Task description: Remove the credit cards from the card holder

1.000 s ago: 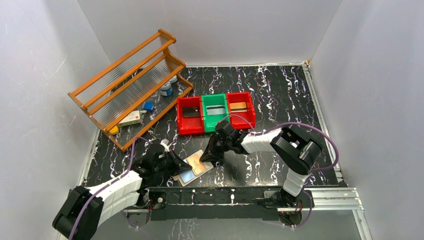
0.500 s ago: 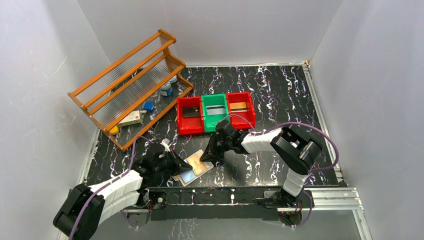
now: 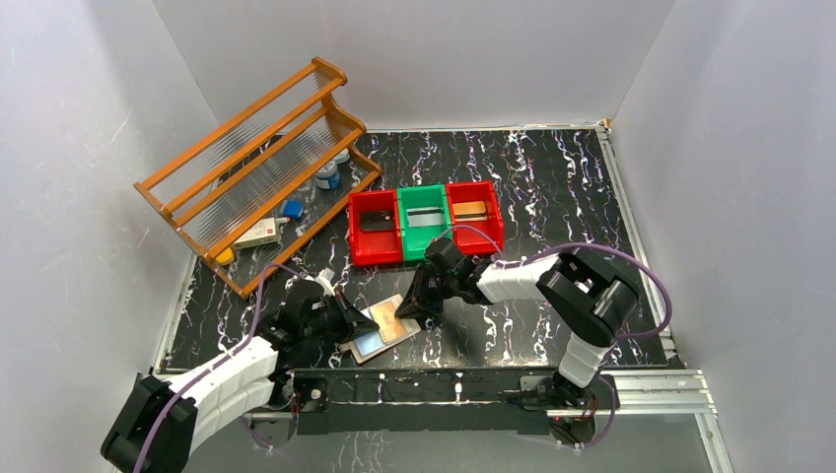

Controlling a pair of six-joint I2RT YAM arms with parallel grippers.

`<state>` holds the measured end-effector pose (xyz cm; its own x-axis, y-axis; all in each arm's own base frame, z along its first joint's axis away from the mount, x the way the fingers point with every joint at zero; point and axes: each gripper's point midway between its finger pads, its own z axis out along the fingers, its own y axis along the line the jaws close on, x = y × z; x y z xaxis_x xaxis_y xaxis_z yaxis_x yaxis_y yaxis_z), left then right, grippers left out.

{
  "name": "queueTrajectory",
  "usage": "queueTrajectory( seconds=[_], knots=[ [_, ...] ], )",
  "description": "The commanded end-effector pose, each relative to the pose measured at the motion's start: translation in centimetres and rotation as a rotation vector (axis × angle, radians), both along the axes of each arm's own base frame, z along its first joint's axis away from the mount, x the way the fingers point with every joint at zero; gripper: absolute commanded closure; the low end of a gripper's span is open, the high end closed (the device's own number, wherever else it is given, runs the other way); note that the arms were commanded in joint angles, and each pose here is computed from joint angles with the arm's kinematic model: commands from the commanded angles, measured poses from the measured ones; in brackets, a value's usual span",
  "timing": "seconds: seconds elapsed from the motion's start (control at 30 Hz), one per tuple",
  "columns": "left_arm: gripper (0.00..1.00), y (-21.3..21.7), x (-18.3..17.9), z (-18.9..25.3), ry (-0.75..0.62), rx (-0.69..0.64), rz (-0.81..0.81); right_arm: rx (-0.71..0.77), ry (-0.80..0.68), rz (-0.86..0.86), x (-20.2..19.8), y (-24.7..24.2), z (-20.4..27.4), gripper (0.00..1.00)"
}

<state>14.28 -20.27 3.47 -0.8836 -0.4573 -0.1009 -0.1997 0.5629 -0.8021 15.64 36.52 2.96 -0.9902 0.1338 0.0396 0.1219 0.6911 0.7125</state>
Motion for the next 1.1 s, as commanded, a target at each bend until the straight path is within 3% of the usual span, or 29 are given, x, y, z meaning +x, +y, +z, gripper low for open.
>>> queueTrajectory(
  seconds=[0.0,0.47,0.87,1.07],
  knots=[
    [1.00,-0.4,0.9,1.8,-0.059,-0.005,-0.016,-0.249,0.048,-0.026,-2.0,-4.8,-5.1,0.75],
    [1.00,0.3,0.5,1.1,-0.048,0.065,-0.037,-0.251,0.051,-0.028,-1.9,-4.8,-5.2,0.75],
    [1.00,0.1,0.4,0.9,-0.021,0.045,-0.023,-0.241,0.057,-0.019,-2.0,-4.5,-5.2,0.75],
    [0.74,0.1,0.2,0.3,0.013,0.023,0.004,-0.236,0.062,-0.015,-2.1,-4.4,-5.3,0.75]
  ],
)
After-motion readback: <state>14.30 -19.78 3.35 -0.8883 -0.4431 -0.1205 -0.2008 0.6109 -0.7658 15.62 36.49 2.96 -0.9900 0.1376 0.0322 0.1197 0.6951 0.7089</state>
